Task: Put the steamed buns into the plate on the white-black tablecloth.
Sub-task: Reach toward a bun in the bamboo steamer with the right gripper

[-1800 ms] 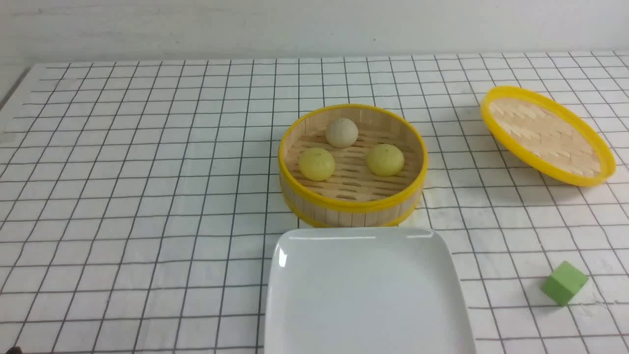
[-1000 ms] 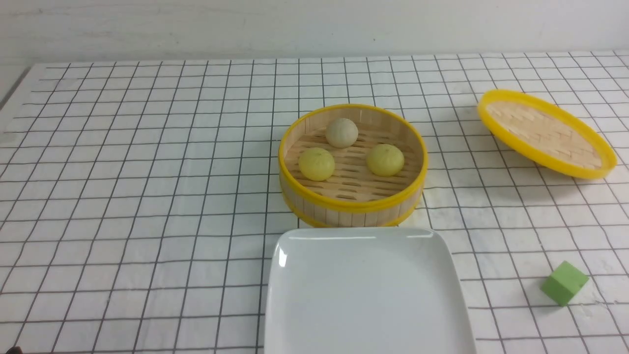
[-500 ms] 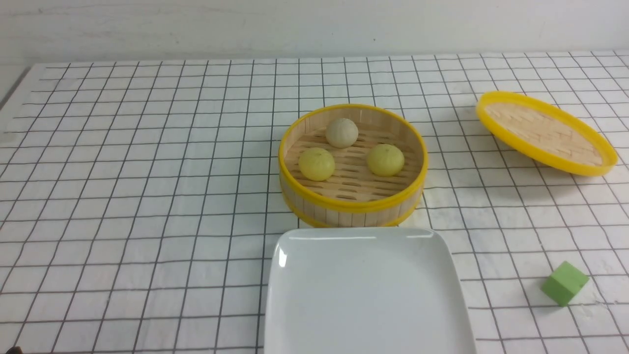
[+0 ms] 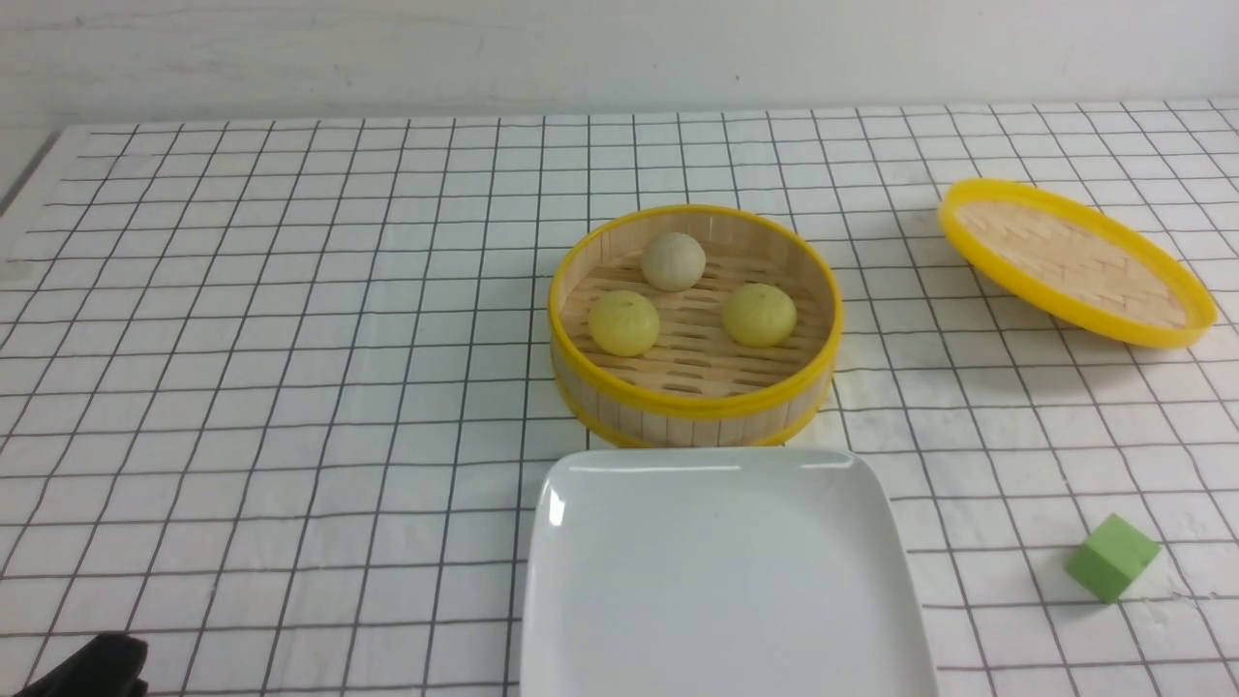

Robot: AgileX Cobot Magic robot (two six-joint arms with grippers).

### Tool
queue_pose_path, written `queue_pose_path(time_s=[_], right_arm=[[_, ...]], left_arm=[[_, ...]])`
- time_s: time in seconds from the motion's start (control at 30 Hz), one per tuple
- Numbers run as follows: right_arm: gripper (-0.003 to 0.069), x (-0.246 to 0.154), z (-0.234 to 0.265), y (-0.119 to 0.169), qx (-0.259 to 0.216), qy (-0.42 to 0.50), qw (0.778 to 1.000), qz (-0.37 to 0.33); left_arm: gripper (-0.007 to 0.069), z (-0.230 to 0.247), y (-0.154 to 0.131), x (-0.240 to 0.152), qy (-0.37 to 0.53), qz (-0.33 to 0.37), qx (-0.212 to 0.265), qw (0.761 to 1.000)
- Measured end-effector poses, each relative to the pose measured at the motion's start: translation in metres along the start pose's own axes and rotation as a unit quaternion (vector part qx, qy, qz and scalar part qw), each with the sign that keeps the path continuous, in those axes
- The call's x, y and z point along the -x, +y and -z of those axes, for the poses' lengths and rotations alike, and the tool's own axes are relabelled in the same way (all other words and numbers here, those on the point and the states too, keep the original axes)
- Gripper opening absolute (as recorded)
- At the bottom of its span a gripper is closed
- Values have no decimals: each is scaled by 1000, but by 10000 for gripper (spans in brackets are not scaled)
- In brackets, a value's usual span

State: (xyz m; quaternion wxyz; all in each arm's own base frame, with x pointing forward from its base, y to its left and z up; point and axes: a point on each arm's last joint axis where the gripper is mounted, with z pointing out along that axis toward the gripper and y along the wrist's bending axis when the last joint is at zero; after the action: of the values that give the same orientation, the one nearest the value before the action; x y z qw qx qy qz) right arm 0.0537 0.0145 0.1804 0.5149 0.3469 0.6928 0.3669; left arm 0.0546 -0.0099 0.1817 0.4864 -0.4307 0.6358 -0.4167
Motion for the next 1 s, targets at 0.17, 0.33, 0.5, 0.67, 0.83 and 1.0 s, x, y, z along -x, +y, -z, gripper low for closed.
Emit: queue_pose_path(time_s=[0.17, 0.33, 0.5, 0.67, 0.83, 1.0], right_arm=[[158, 17, 13, 34, 45, -32, 996, 64], [-1, 51, 32, 95, 16, -31, 960, 278], [-6, 70, 7, 119, -147, 161, 922, 320], [10, 67, -47, 134, -144, 334, 889, 279], [80, 50, -100, 153, 0, 407, 864, 296], [233, 37, -159, 170, 39, 426, 838, 338]], left_arm=[[180, 7, -23, 6, -13, -89, -31, 995], [32, 27, -79, 18, -16, -246, -33, 969], [2, 6, -98, 20, 152, -297, 138, 932], [2, -27, -102, 25, 285, -316, 274, 863], [2, -61, -100, 27, 338, -329, 307, 826], [5, -81, -90, 26, 368, -320, 332, 808]])
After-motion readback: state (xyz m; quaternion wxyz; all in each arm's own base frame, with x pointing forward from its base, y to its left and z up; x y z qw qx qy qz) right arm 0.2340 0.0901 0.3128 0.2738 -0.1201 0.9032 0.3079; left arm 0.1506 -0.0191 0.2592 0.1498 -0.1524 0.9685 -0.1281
